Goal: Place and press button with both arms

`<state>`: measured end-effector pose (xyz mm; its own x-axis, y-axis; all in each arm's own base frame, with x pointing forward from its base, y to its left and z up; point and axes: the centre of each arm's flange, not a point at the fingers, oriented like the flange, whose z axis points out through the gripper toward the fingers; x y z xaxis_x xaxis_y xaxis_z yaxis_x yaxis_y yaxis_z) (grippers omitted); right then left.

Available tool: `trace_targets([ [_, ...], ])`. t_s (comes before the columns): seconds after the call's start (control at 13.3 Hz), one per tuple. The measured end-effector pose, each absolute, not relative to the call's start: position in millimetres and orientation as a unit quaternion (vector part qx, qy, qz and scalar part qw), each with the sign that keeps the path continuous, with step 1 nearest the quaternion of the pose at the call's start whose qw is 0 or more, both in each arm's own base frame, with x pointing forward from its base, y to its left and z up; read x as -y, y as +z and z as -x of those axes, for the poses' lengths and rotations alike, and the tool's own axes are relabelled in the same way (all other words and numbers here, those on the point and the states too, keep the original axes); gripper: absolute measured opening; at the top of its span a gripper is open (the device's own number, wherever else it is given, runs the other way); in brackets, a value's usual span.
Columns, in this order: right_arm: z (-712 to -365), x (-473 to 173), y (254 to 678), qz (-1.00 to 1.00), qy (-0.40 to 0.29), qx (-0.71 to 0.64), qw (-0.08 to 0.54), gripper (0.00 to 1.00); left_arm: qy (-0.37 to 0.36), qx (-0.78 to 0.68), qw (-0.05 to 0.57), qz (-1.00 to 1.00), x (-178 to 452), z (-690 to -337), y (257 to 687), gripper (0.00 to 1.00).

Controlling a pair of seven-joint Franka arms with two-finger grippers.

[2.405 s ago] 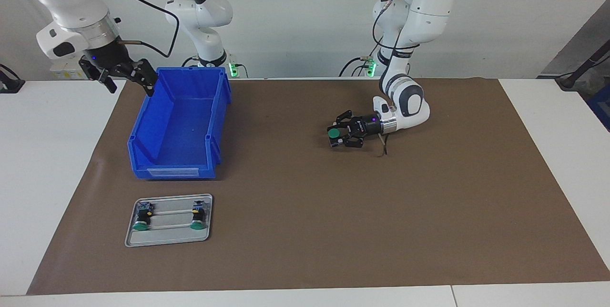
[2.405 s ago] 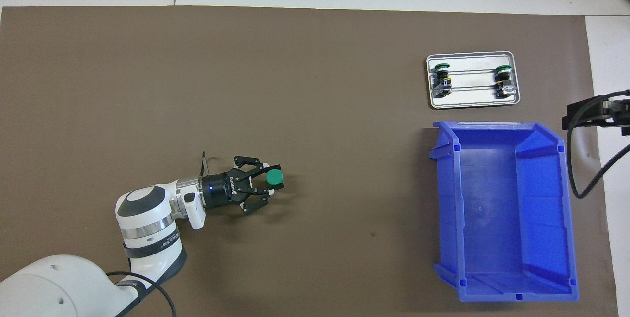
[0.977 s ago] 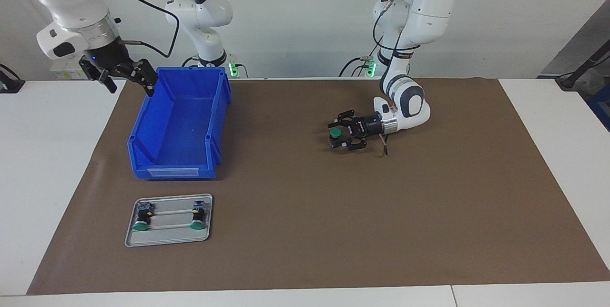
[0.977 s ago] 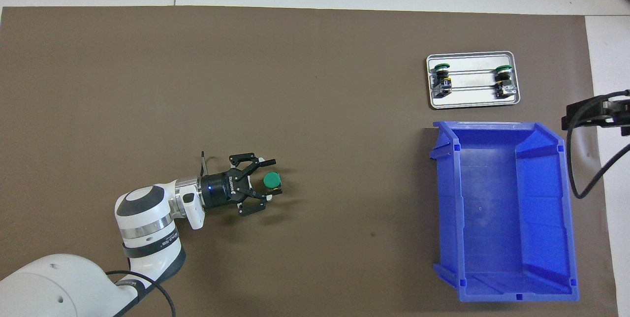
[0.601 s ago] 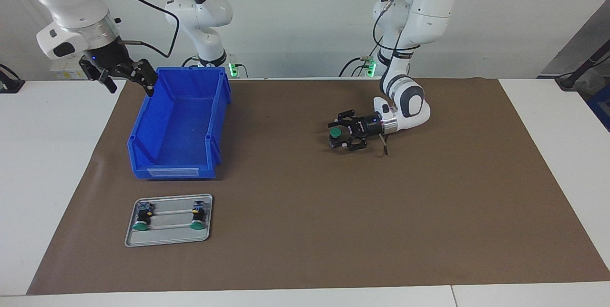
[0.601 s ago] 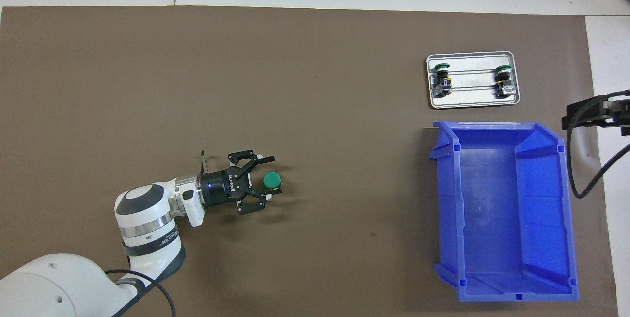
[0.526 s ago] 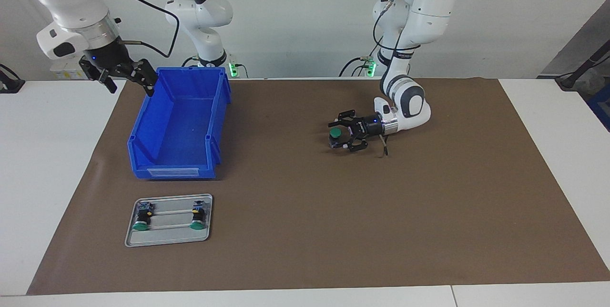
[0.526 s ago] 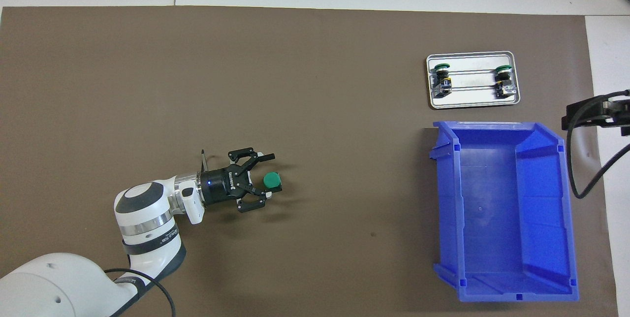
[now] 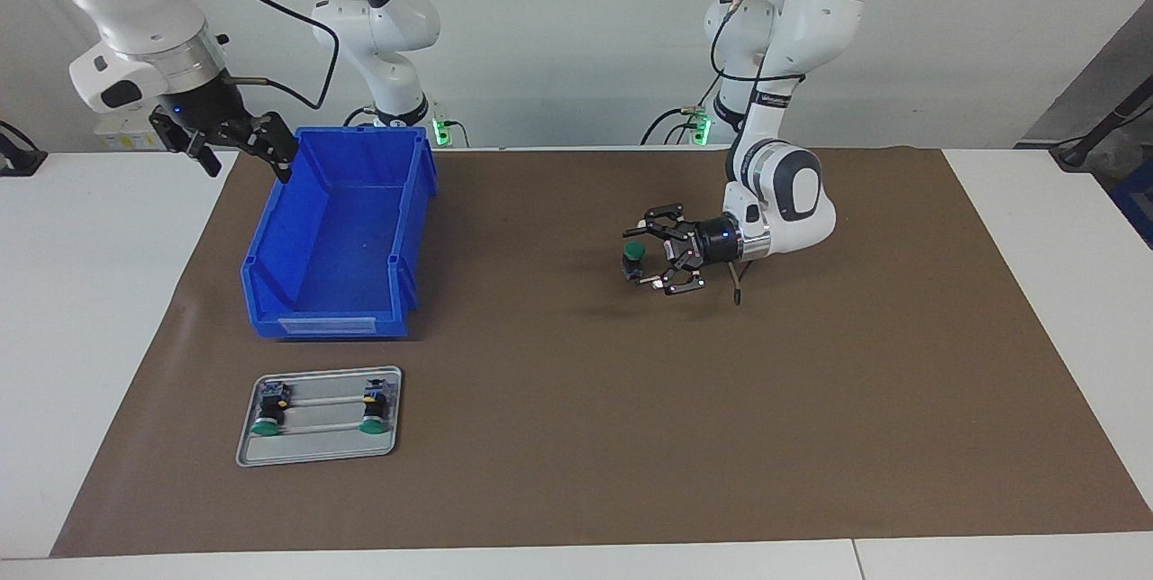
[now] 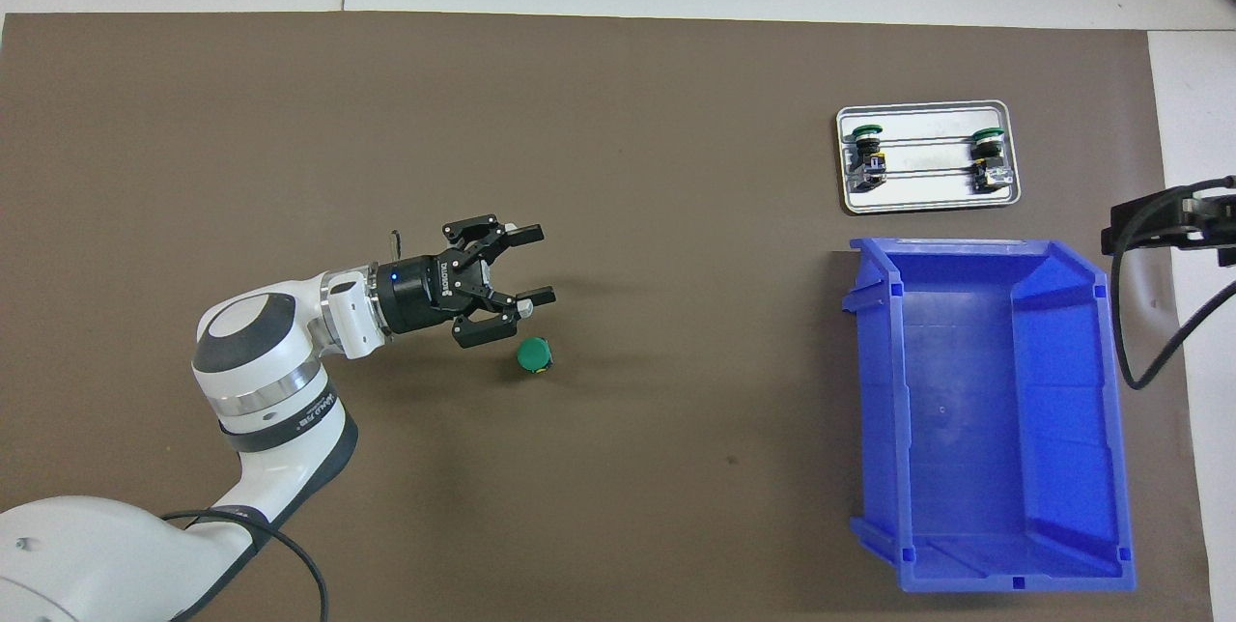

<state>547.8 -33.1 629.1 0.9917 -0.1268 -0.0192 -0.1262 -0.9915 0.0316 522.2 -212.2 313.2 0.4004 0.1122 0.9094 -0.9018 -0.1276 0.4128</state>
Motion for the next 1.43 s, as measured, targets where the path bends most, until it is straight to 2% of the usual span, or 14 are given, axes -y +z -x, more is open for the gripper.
trace_targets([
  [0.3,-548,33,629,-0.998,-0.01,0.063,0.015,1.0,0.345,0.341,0.591,-0.644,193,-571,386,0.84],
  [0.6,-548,32,629,-0.997,-0.01,0.078,0.004,1.0,0.251,0.369,0.547,-0.708,178,-589,462,0.84],
  [0.9,-548,31,629,-0.997,-0.01,0.078,0.003,1.0,0.157,0.37,0.43,-0.809,164,-583,540,0.84],
  [1.2,-548,31,629,-0.997,-0.01,0.078,0.003,1.0,0.104,0.344,0.257,-0.897,136,-564,584,0.85],
  [1.35,-548,31,629,-0.997,-0.01,0.078,0.003,1.0,0.088,0.3,0.198,-0.929,124,-554,600,0.87],
  [1.43,-548,31,629,-0.997,-0.01,0.078,0.003,1.0,0.075,0.272,0.161,-0.946,117,-550,603,0.96],
])
